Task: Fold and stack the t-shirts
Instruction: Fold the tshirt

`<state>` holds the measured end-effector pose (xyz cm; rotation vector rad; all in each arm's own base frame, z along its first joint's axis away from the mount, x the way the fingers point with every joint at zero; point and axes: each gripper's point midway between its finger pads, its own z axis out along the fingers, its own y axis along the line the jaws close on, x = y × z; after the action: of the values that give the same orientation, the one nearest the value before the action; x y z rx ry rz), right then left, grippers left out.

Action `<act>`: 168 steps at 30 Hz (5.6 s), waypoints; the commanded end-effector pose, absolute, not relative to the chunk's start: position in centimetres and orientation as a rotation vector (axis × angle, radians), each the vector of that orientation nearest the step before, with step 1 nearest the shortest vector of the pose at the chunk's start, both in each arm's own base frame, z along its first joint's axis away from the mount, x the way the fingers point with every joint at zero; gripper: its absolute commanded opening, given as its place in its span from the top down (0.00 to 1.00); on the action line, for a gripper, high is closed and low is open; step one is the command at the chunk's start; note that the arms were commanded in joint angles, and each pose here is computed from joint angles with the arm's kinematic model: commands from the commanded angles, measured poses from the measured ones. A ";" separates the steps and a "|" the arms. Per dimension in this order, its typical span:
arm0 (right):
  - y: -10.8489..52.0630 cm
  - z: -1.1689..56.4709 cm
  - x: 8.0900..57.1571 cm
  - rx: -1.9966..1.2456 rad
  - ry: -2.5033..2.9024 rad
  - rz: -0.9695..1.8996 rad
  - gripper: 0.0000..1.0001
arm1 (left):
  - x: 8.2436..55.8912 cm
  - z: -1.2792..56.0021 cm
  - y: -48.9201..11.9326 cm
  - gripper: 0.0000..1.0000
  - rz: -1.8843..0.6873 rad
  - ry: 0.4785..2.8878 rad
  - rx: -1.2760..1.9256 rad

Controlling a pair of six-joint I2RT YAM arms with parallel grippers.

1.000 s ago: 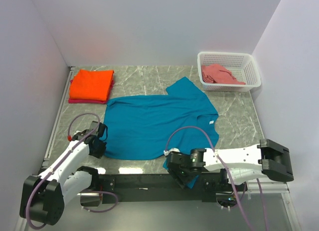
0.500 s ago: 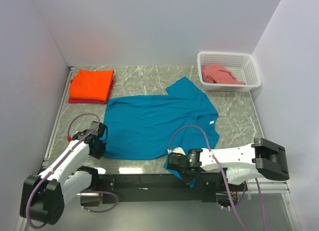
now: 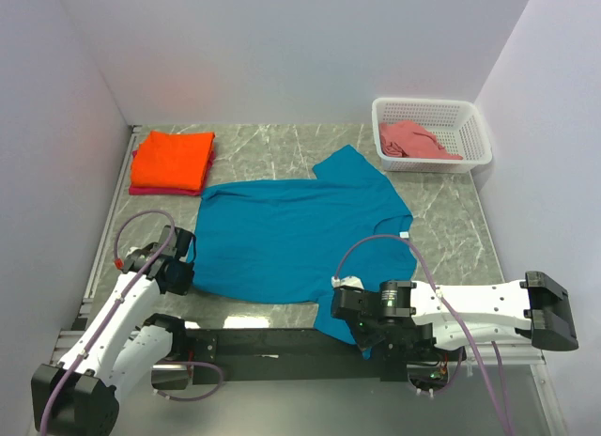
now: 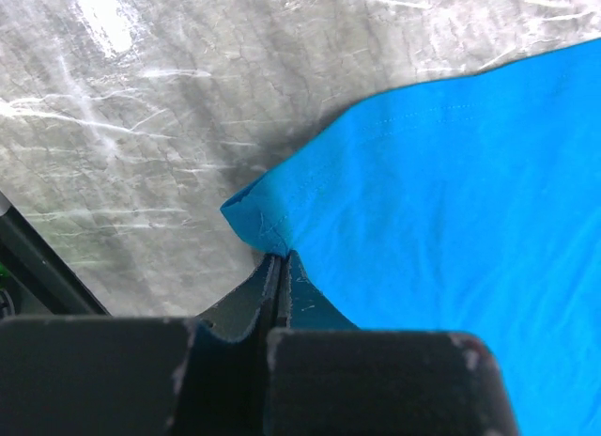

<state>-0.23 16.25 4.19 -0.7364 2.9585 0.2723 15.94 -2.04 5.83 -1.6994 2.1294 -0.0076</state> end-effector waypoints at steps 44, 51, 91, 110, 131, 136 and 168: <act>12.8 17.1 33.8 -0.220 2.372 -0.079 1.00 | 32.5 10.0 -2.6 0.99 -0.010 1.975 -1.489; 13.0 16.6 37.1 -0.256 2.411 -0.118 1.00 | 34.2 9.6 -2.0 0.99 0.039 1.969 -1.480; 9.9 0.4 27.1 0.389 2.760 0.068 0.24 | 32.8 1.7 -5.6 0.01 -0.080 2.378 -1.272; 10.2 2.5 13.3 0.661 2.815 0.412 0.19 | 16.1 1.7 -3.3 0.01 0.058 2.436 -1.527; 19.3 10.3 27.6 0.262 2.439 0.767 0.12 | 27.1 8.9 -5.1 0.01 -0.261 2.204 -1.287; 18.7 7.6 30.8 0.346 2.459 0.609 0.12 | 26.8 7.9 -4.6 0.01 -0.195 2.248 -1.289; 21.7 8.0 33.0 0.010 2.520 0.224 0.18 | 28.8 10.5 -0.6 0.01 -0.034 2.124 -1.295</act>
<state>35.14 21.76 8.87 0.0614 2.4765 0.3080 28.33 -1.29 9.67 -1.3206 2.1462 -0.0569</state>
